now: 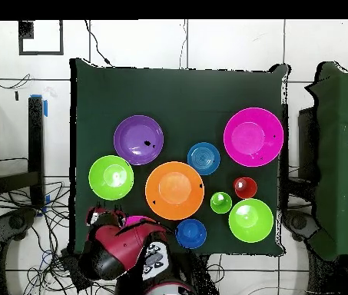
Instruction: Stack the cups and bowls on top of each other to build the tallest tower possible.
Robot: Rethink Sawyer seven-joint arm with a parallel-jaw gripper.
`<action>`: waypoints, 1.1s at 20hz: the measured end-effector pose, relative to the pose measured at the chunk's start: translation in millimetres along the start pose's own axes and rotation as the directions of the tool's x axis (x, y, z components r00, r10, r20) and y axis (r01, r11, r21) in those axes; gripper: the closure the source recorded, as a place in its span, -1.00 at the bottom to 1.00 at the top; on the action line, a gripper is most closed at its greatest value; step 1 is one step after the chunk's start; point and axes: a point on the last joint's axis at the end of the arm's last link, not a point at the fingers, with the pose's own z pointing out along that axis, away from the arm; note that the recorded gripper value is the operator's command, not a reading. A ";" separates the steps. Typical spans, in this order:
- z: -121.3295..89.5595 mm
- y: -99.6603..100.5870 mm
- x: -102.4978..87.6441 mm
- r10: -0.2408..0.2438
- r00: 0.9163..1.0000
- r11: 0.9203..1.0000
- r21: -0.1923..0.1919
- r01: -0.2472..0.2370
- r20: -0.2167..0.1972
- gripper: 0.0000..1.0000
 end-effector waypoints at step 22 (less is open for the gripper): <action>-35.5 -6.1 -34.5 0.002 0.996 1.000 -0.006 -0.001 0.089 -1.00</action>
